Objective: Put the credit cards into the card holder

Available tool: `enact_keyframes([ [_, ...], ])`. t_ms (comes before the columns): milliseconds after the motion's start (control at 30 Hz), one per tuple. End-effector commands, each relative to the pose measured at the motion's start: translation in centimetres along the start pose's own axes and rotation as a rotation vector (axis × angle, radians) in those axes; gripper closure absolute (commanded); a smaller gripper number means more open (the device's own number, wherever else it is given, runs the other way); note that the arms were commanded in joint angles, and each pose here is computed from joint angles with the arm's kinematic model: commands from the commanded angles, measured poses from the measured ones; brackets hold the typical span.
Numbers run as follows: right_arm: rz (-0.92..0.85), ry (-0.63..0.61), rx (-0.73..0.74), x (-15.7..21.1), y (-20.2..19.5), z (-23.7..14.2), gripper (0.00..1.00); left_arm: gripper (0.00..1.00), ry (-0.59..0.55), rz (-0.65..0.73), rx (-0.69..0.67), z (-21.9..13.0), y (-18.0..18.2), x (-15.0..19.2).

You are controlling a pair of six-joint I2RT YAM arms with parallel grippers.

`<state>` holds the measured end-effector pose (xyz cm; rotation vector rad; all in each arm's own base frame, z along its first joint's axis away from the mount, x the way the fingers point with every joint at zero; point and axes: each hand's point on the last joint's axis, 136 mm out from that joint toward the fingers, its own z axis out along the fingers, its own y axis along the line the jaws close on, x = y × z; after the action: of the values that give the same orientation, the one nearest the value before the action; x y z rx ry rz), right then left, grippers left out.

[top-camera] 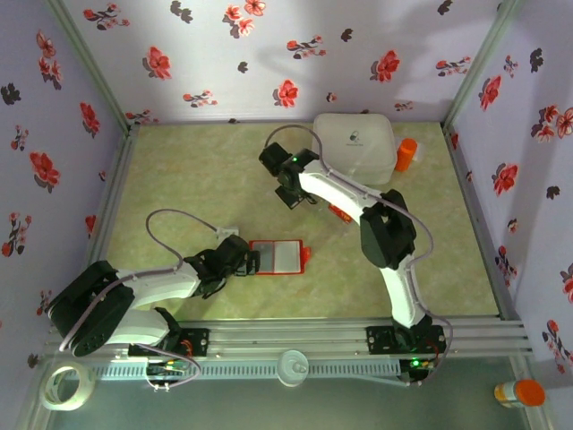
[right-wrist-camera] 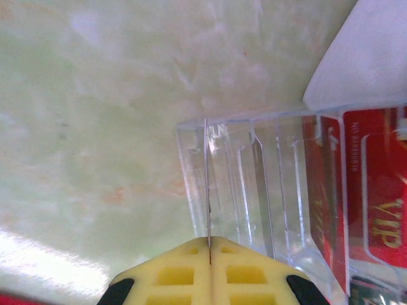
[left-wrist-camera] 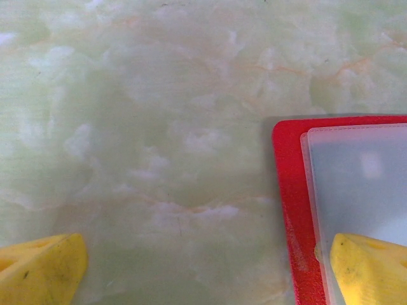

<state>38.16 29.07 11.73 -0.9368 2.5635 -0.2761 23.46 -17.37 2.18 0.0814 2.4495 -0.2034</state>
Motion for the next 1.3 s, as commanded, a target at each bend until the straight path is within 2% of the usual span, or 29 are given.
enact_keyframes([
  [0,0.000,-0.118,-0.059,-2.0,1.0,-4.8,1.00,0.00,0.075,0.005,-0.024,0.4,1.0,2.2],
  [133,0.115,-0.185,-0.166,-1.9,2.2,-7.0,1.00,0.00,0.072,0.007,-0.026,0.3,1.0,2.0],
  [333,0.445,-0.356,-0.478,-0.3,4.7,-10.1,1.00,0.00,0.067,0.010,-0.036,-0.1,1.3,1.8],
  [467,0.667,-0.450,-0.691,1.3,6.3,-10.7,1.00,0.00,0.074,0.019,-0.048,-0.3,1.6,2.0],
  [567,0.791,-0.497,-0.798,2.7,7.0,-10.5,1.00,0.00,0.080,0.025,-0.056,-0.4,1.9,2.2],
  [833,0.916,-0.517,-0.867,6.7,9.0,-7.9,1.00,0.00,0.087,0.027,-0.064,-0.4,2.1,2.4],
  [1267,0.979,-0.492,-0.890,9.4,11.0,-4.4,1.00,0.00,0.089,0.023,-0.075,-0.3,2.3,2.5],
])
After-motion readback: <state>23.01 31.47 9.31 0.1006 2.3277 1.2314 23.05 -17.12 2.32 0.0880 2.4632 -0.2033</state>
